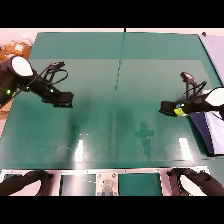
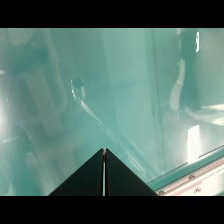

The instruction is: Fold the shirts.

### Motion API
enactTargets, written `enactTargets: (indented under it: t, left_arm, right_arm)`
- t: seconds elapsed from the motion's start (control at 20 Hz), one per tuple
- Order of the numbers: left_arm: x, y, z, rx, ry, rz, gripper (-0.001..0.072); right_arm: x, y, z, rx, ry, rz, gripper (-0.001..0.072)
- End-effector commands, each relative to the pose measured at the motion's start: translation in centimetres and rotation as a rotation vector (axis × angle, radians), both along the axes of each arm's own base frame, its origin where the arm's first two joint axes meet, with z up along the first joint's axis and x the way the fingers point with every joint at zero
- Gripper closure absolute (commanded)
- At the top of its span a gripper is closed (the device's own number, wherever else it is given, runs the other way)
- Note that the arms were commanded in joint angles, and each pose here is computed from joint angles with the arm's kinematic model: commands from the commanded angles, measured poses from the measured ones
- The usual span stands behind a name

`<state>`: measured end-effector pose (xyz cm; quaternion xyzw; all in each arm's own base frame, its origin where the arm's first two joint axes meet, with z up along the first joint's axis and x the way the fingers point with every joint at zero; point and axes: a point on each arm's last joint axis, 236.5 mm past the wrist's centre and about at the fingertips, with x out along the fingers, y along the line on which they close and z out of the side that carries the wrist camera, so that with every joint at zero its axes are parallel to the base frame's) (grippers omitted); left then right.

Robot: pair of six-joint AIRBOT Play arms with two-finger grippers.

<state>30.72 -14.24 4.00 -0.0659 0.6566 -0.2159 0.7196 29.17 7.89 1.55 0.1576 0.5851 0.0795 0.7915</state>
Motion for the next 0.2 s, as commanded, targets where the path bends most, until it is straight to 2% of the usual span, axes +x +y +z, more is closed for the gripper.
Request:
enactTargets:
  t: [0.0,0.15]
  left_arm:
    - [-0.96,-0.11,-0.58,-0.005,0.009,-0.007,0.0680]
    - [-0.97,-0.11,-0.57,-0.006,0.008,-0.007,0.0680]
  right_arm:
    - [-0.82,0.99,-0.89,-0.009,0.006,0.040,0.0698]
    - [-0.82,0.99,-0.89,-0.009,0.006,0.040,0.0698]
